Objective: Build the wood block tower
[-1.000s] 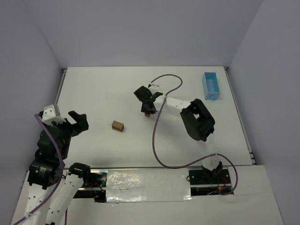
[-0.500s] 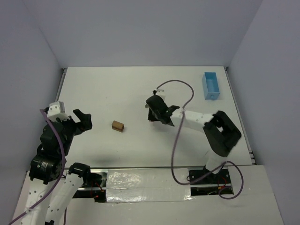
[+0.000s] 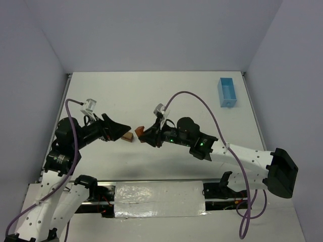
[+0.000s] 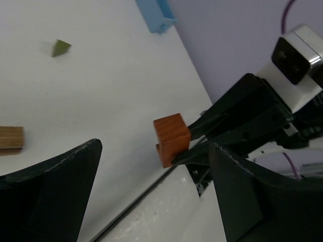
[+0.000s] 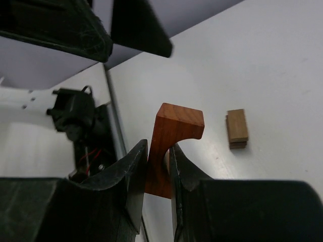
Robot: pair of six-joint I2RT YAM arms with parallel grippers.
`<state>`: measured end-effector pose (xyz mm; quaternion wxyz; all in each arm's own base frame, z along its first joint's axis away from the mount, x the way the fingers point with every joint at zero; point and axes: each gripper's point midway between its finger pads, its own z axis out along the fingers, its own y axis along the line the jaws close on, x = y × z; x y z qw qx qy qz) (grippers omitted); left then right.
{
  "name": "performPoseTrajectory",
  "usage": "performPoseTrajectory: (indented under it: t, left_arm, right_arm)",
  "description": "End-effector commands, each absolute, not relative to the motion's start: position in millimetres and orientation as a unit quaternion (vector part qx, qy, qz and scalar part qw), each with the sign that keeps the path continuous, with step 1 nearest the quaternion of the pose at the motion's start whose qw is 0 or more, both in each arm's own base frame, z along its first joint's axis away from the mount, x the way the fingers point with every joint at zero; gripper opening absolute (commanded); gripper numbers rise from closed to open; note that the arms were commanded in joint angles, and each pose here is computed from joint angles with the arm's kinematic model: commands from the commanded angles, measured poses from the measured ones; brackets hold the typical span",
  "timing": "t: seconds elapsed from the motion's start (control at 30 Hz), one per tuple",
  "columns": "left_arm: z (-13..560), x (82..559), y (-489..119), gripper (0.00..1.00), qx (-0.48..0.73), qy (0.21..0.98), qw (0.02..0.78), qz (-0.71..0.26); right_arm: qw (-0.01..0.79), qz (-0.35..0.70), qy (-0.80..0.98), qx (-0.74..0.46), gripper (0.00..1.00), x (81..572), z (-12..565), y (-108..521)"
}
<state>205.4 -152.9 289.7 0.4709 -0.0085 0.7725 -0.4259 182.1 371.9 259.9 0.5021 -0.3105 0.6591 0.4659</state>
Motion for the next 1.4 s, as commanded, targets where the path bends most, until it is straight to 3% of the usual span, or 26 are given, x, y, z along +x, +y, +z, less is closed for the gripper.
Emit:
performPoseTrajectory:
  t: [0.0, 0.37, 0.7, 1.1, 1.37]
  left_arm:
    - [319.6, 169.9, -186.9, 0.99, 0.106, 0.705, 0.448, -0.54]
    - [310.7, 162.9, -192.5, 0.98, 0.125, 0.706, 0.421, -0.555]
    - [289.7, 180.7, -189.9, 0.78, 0.085, 0.744, 0.395, -0.532]
    - [286.0, 179.0, -188.9, 0.83, 0.074, 0.761, 0.374, -0.525]
    - [272.0, 168.2, -190.7, 0.79, 0.093, 0.777, 0.336, -0.524]
  right_arm:
    - [0.469, 0.529, 0.582, -0.402, 0.14, 139.5, 284.5, 378.3]
    - [0.463, 0.508, 0.606, -0.401, 0.14, 151.3, 288.0, 387.6]
    - [0.472, 0.492, 0.598, -0.422, 0.15, 150.9, 297.6, 402.3]
    - [0.493, 0.364, 0.604, -0.51, 0.14, 159.2, 264.4, 401.4]
    - [0.489, 0.366, 0.52, -0.597, 0.1, 127.7, 277.9, 397.0]
